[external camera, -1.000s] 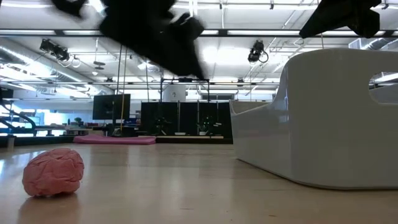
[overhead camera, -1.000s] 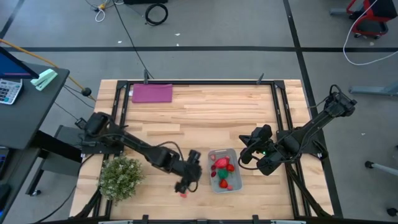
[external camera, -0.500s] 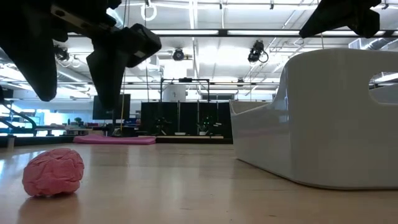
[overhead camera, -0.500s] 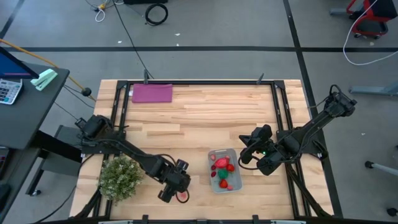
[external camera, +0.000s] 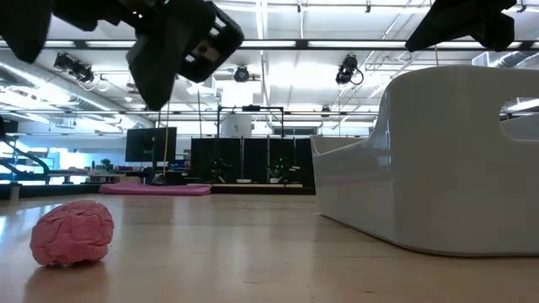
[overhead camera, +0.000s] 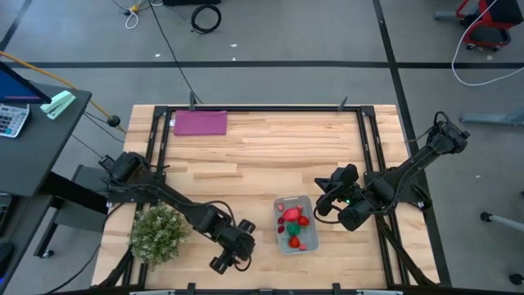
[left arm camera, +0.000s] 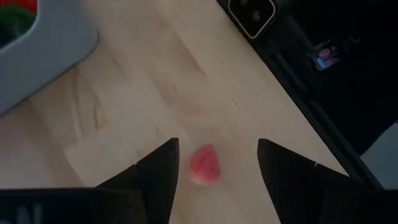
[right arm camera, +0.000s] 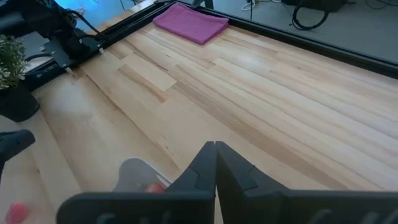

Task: Pick and placing Produce into tupperware
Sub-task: Put the pink peach into the gray bin

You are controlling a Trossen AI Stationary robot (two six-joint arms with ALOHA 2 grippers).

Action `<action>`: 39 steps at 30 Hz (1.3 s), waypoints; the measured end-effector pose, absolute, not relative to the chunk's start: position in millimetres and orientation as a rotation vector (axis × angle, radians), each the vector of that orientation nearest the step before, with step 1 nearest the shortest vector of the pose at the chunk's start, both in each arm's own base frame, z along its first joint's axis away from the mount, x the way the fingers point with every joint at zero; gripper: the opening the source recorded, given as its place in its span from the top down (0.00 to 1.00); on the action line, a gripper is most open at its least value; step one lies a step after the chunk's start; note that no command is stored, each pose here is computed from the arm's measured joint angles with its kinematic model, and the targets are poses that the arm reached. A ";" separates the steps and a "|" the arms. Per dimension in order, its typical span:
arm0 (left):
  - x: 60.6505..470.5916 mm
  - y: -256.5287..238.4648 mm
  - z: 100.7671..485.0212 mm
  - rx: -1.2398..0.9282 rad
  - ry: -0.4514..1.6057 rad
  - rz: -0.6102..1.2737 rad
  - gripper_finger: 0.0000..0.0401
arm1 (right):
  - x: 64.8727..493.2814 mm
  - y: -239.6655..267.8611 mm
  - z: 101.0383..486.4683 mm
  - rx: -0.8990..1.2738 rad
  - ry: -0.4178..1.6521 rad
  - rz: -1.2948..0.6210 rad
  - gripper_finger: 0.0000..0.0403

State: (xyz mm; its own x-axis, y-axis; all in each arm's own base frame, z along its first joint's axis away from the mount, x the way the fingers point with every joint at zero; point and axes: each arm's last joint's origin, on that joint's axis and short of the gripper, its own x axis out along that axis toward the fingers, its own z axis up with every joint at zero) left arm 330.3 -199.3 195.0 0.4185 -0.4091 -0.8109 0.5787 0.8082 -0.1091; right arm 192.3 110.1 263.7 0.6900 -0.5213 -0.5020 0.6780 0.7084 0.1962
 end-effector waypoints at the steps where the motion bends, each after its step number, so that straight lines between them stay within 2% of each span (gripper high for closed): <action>1: 331.4 -200.0 193.3 0.203 0.950 -0.629 0.45 | 192.3 110.1 263.7 0.386 0.434 -0.689 0.98; 7: 337.0 -200.6 169.1 0.155 1.027 -0.689 0.45 | 192.3 110.1 263.8 0.386 0.434 -0.689 0.98; 15: 341.1 -193.2 169.3 0.160 1.022 -0.687 0.48 | 192.3 110.2 263.8 0.386 0.434 -0.689 0.98; 39: 345.6 -189.6 162.4 0.117 1.050 -0.620 0.48 | 194.4 114.7 264.3 0.425 0.424 -0.662 0.98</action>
State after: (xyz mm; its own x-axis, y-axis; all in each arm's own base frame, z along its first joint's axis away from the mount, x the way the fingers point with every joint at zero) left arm 345.6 -189.6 162.4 0.3452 -0.4219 -0.8383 0.5304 0.8246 -0.1966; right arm 194.4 114.7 264.3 0.7108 -0.4930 -0.5018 0.6618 0.7103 0.2396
